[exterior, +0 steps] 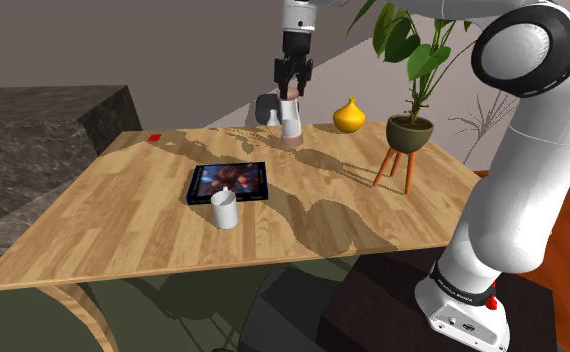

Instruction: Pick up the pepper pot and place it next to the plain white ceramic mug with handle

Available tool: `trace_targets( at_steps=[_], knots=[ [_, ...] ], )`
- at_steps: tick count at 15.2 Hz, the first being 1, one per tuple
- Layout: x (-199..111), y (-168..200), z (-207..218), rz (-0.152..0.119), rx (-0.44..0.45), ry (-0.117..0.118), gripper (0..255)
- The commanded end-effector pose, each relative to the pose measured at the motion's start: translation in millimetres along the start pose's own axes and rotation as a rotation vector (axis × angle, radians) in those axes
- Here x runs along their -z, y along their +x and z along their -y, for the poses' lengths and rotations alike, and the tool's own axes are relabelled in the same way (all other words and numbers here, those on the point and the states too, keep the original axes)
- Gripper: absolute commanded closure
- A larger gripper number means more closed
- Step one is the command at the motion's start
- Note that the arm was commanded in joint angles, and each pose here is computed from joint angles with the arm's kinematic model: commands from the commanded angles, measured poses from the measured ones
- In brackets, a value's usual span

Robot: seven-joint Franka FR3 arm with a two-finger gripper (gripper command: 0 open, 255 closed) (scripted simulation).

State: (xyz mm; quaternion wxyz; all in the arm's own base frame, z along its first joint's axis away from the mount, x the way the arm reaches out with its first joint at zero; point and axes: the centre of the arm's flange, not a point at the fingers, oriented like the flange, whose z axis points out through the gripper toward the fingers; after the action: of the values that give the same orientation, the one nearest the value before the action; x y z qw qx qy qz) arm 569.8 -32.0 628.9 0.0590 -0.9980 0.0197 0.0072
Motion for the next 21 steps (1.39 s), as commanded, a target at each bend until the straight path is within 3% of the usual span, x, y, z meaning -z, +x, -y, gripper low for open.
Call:
trace_targets(
  at_steps=[1,8,21],
  knots=[
    [4.5,-1.4,27.1,0.0,-0.002,0.0,255],
    [13.0,-4.1,130.0,0.0,-0.002,0.0,255],
    [-55.2,-3.0,121.9,0.0,-0.002,0.0,255]
  ],
)
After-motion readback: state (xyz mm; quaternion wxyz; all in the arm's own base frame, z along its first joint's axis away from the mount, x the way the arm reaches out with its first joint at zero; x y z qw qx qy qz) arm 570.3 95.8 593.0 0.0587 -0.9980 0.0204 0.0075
